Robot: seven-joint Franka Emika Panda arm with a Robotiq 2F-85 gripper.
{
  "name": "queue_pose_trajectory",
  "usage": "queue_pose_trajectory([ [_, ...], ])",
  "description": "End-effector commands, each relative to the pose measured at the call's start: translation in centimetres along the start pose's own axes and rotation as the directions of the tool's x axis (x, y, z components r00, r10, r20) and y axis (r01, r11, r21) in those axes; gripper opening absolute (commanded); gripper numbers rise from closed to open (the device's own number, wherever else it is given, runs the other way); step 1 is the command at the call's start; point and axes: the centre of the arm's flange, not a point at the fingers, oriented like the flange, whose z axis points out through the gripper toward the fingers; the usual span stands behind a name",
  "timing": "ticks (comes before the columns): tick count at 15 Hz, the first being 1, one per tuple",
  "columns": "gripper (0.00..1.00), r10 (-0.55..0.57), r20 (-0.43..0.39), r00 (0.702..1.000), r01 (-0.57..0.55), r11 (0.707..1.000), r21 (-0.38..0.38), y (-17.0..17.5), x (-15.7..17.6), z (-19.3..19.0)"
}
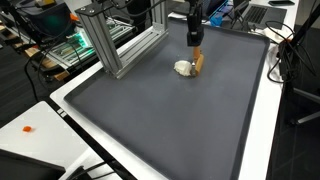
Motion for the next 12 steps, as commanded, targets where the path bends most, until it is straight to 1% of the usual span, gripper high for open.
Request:
queue_pose_trajectory([
  [1, 0.22, 0.134, -0.004, 0.991, -0.134, 0.991, 0.006, 0.3, 0.0, -2.0],
  [2, 0.22, 0.172, -0.008, 0.985, -0.172, 0.985, 0.007, 0.3, 0.0, -2.5],
  [4, 0.22, 0.266, -0.001, 0.964, -0.266, 0.964, 0.006, 0.4, 0.1, -3.4],
  [6, 0.22, 0.365, 0.031, 0.930, -0.366, 0.931, -0.004, 0.4, -0.1, -4.3],
  [7, 0.22, 0.413, 0.044, 0.910, -0.411, 0.911, -0.037, 0.2, -0.2, -4.6],
  [10, 0.22, 0.544, 0.124, 0.830, -0.542, 0.839, -0.059, 0.2, -0.6, -5.0],
  [12, 0.22, 0.620, 0.177, 0.764, -0.618, 0.783, -0.076, 0.1, -0.9, -4.8],
])
